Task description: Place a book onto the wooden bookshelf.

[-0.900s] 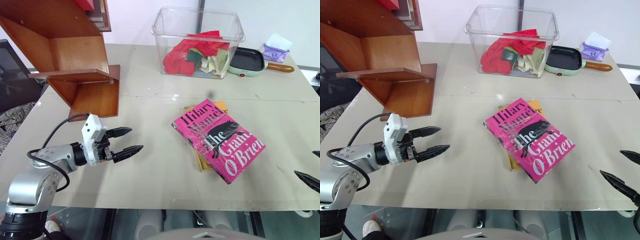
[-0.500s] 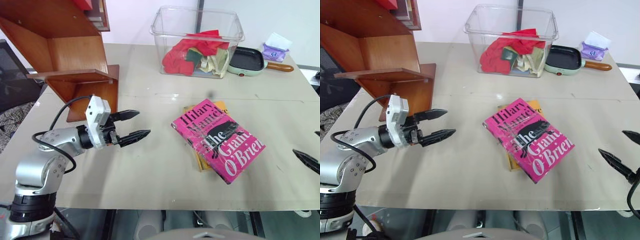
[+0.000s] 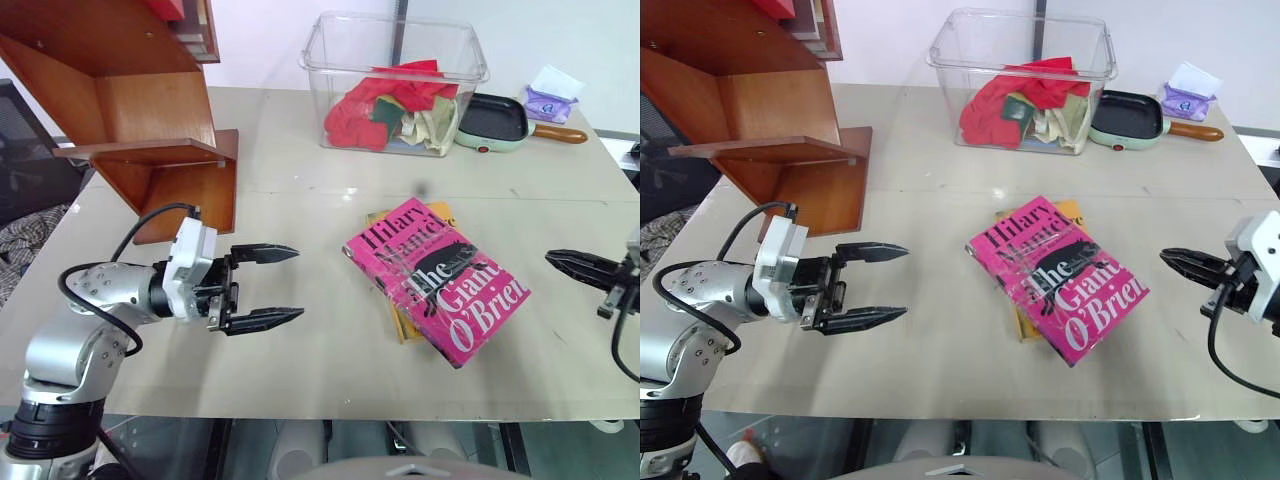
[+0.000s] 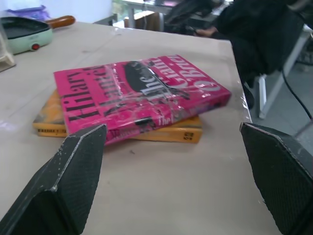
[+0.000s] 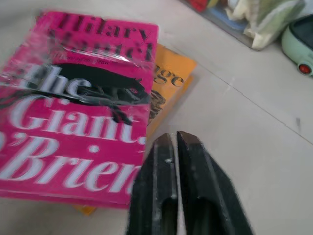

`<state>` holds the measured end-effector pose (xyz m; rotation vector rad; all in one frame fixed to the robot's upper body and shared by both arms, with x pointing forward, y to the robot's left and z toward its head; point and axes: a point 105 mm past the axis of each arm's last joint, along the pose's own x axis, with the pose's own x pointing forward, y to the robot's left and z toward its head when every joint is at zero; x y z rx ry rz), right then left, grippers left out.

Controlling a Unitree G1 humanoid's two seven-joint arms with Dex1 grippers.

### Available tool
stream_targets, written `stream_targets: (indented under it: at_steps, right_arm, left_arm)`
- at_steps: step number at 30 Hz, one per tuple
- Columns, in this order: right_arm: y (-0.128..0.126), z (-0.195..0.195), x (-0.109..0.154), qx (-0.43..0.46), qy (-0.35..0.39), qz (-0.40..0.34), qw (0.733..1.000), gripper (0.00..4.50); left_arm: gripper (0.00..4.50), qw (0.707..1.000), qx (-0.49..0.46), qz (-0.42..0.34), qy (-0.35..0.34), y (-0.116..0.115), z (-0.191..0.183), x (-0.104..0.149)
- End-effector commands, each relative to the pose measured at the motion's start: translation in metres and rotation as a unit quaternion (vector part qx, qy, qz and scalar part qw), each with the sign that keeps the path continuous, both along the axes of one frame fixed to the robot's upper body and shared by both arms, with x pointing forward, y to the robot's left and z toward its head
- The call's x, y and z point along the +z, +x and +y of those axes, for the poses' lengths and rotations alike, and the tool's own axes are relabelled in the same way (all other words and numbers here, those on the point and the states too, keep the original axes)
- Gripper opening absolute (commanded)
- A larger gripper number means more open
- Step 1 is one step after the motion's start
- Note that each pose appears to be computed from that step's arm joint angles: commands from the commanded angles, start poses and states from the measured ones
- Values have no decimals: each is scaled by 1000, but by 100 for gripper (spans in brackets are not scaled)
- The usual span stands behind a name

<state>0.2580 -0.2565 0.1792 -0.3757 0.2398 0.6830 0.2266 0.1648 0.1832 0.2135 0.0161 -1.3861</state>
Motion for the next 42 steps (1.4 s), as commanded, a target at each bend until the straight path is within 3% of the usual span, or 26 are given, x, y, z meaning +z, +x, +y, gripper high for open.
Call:
stream_targets:
  at_steps: [1,11,26,33,42]
  right_arm:
    - [13,2,-2,-9,-32,16,999,10]
    - [24,25,-20,44,-97,71,992,10]
    - [43,38,-35,59,-127,83,987,10]
    - [41,82,-34,101,-79,86,988,10]
    - [49,95,-36,61,-74,64,993,10]
  left_arm:
    - [450,1000,-7,-18,11,-6,2,2]
    - [450,1000,13,-3,1,-12,1,-4]
    - [450,1000,21,10,-7,-17,-8,-5]
    - [450,999,31,22,1,-20,-2,-11]
    - [450,995,84,44,19,-21,7,-30]
